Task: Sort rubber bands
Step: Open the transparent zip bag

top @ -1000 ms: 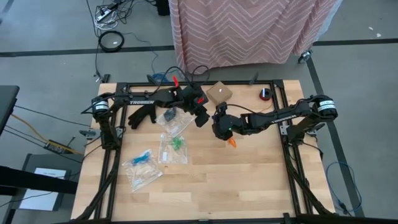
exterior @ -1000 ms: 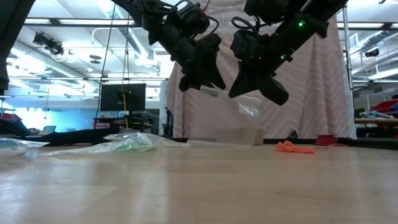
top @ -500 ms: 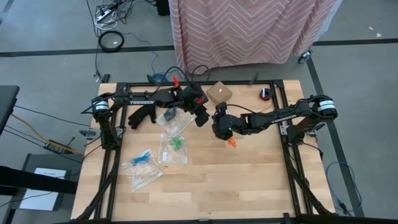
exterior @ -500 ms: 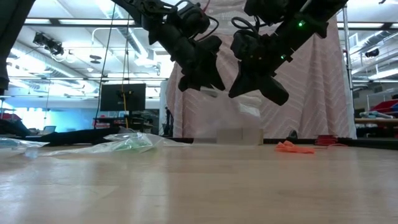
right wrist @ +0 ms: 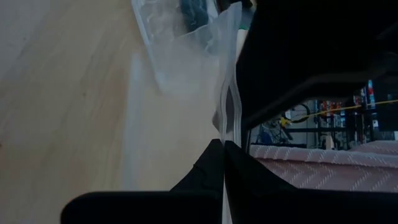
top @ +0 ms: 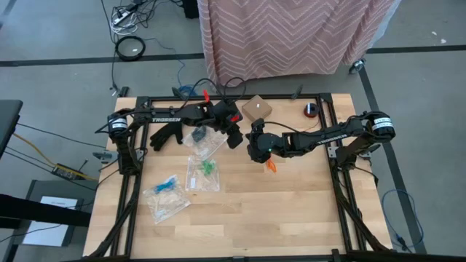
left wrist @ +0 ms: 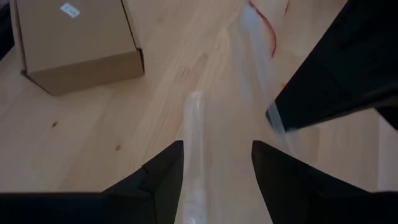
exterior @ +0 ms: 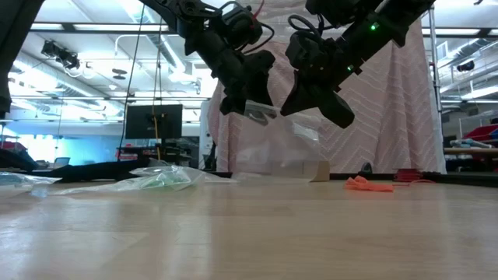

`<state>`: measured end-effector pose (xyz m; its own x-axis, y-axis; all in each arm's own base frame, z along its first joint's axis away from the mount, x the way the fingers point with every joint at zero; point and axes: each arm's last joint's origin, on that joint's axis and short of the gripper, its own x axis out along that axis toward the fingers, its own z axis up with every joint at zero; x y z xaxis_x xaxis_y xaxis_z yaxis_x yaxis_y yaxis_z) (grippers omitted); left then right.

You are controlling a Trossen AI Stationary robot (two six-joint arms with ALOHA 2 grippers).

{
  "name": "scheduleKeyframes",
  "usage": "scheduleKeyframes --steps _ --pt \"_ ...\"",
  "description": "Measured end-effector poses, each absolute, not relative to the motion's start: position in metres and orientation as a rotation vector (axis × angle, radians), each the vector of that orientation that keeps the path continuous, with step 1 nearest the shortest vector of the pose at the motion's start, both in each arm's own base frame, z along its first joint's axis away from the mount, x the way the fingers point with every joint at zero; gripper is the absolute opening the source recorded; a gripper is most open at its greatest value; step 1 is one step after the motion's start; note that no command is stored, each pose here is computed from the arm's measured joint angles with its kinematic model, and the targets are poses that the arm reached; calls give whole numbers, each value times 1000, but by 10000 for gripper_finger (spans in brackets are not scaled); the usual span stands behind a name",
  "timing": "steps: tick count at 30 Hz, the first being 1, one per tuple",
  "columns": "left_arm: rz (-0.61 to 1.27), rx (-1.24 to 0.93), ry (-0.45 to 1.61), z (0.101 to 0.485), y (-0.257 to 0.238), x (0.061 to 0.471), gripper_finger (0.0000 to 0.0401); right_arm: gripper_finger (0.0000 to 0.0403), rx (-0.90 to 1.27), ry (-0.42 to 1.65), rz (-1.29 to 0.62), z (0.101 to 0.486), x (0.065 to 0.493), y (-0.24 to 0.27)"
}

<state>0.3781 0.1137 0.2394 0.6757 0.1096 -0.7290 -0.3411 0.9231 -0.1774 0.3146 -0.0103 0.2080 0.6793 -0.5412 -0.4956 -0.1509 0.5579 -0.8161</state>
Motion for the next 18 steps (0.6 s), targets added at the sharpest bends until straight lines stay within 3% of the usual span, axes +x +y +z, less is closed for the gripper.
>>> scheduleKeyframes --steps 18 --pt "214 -300 778 256 115 379 198 0 -930 857 -231 204 312 -12"
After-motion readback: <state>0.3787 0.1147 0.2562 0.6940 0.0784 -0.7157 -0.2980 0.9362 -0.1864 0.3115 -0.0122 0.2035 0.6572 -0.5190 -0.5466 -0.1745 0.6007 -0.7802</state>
